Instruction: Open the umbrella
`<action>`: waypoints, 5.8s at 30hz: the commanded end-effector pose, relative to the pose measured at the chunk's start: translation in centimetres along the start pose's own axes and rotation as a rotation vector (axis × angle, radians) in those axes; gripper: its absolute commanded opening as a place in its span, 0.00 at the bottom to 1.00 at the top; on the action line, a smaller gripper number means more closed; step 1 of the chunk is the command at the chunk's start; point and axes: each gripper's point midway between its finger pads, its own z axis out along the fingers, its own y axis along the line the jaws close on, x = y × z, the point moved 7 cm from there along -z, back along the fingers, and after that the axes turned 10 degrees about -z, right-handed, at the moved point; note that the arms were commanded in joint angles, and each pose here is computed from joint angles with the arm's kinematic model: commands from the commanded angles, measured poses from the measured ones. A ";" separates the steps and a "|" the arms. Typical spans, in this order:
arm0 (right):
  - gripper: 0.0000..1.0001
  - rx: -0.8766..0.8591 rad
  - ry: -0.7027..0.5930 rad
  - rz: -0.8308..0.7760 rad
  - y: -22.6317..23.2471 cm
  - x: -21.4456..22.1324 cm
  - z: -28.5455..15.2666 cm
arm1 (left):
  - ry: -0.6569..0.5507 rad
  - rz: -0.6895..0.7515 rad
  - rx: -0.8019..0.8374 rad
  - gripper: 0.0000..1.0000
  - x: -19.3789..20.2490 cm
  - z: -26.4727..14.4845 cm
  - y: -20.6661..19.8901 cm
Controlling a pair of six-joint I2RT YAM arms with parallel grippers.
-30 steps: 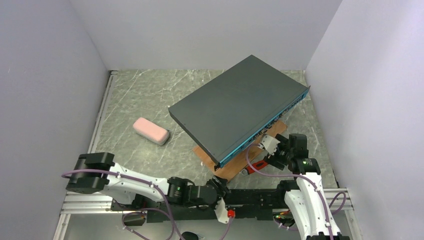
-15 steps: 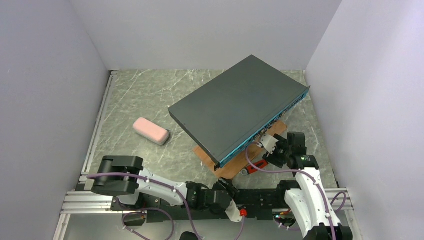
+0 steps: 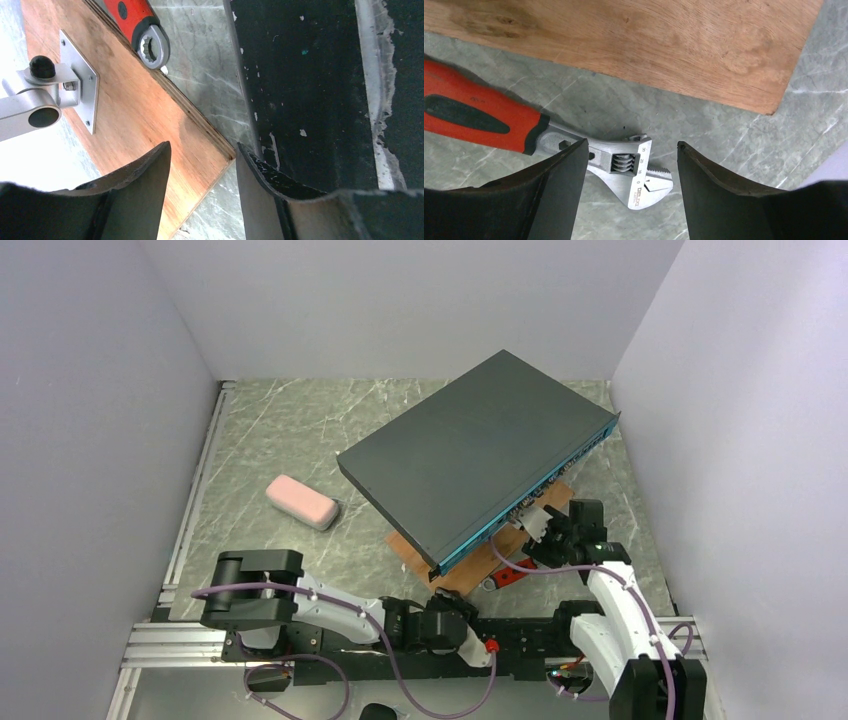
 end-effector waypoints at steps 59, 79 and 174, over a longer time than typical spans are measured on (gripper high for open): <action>0.54 -0.007 -0.094 0.000 -1.9 -3.6 2.3 | 0.391 -0.053 -0.149 0.00 -0.9 2.2 2.5; 0.52 -0.036 -0.067 -0.039 -1.5 -2.5 2.7 | 0.680 0.055 -0.074 0.00 10.5 2.0 2.2; 0.37 -0.136 0.025 -0.010 0.7 -5.6 7.5 | 1.194 0.163 0.098 0.00 16.6 0.6 -2.3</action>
